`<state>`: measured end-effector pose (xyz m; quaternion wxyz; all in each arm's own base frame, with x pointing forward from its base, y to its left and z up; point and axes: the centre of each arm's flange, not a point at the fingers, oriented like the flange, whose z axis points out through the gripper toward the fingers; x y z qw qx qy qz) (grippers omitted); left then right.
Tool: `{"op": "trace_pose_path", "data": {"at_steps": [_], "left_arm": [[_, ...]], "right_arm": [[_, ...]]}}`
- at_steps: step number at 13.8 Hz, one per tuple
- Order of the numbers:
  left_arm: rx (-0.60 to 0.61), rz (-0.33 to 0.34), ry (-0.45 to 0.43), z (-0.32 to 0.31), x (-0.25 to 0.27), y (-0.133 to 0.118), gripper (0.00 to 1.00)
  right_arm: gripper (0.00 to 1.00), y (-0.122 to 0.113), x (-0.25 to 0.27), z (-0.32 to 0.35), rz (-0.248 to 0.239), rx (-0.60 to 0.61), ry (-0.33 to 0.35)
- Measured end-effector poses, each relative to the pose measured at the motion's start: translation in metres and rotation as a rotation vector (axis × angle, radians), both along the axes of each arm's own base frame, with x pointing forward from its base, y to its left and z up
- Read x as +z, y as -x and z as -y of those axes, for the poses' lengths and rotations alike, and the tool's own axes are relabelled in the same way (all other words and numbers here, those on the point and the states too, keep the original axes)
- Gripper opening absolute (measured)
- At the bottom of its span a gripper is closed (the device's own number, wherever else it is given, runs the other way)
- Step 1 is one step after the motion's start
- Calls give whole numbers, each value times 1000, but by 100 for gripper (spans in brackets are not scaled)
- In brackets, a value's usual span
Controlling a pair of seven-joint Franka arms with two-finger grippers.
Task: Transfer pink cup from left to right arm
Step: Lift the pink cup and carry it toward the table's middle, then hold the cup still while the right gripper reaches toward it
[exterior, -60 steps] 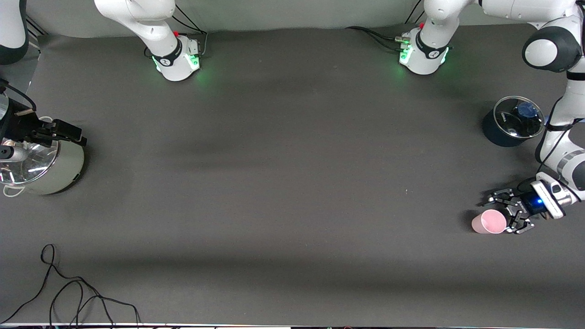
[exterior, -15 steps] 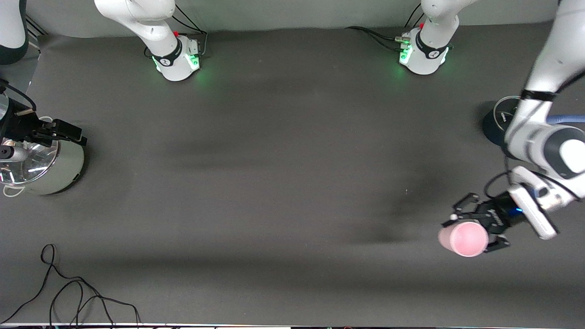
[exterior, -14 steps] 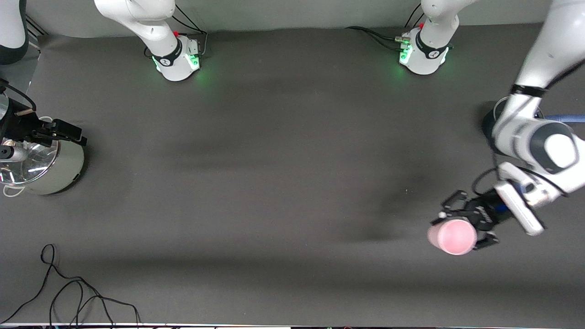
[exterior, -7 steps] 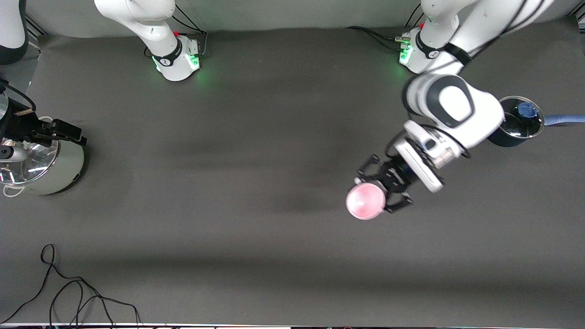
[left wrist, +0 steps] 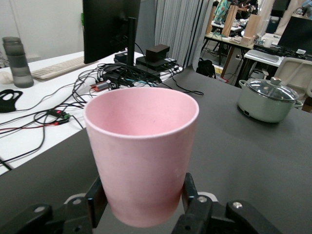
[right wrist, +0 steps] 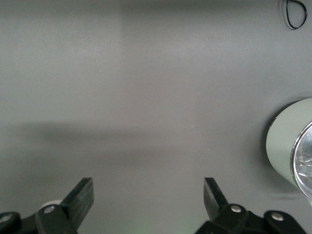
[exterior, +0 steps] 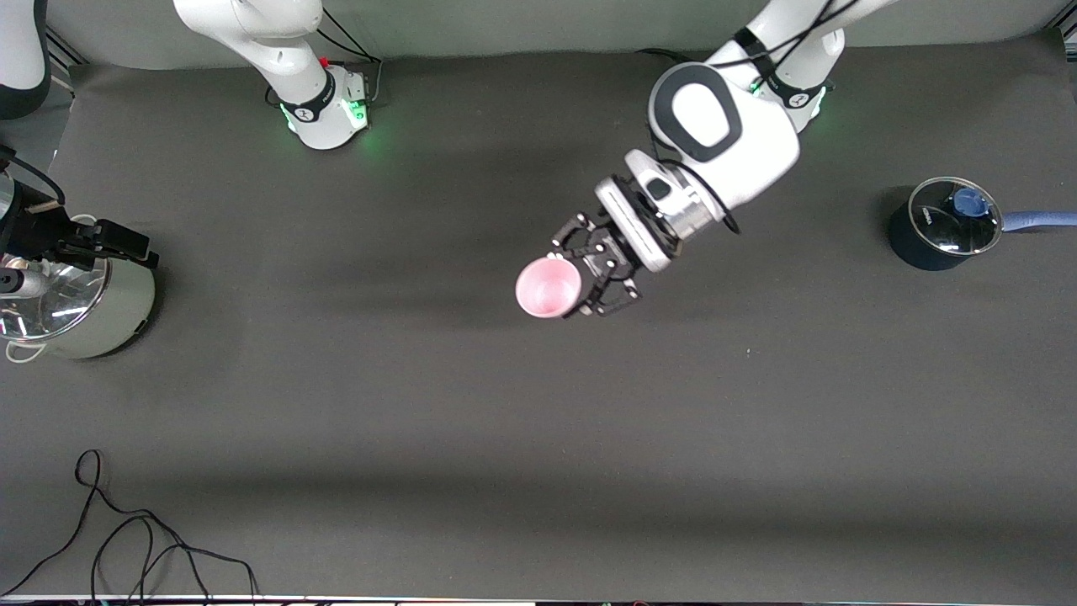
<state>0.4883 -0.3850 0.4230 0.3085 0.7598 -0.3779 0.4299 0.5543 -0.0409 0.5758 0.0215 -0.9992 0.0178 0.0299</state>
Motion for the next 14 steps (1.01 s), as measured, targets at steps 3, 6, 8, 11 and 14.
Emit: {"op": "trace_pose_path", "data": {"at_steps": [3,6,8,11,14], "left_arm": [[-13,7,-4,12,4,9,65],[-15,14,8,18,11,11,65],[-8,17,18,19,17,9,65],[-4,17,29,21,23,10,65],[7,16,48,23,33,10,65]], "right_arm": [[100,0,0,0,0,1,0],[100,0,1,-4,2,-1,-10],[100,-1,6,-18,10,-55,-58],[100,-3,31,-81,39,-114,-141],[100,11,65,-177,68,-147,-161]]}}
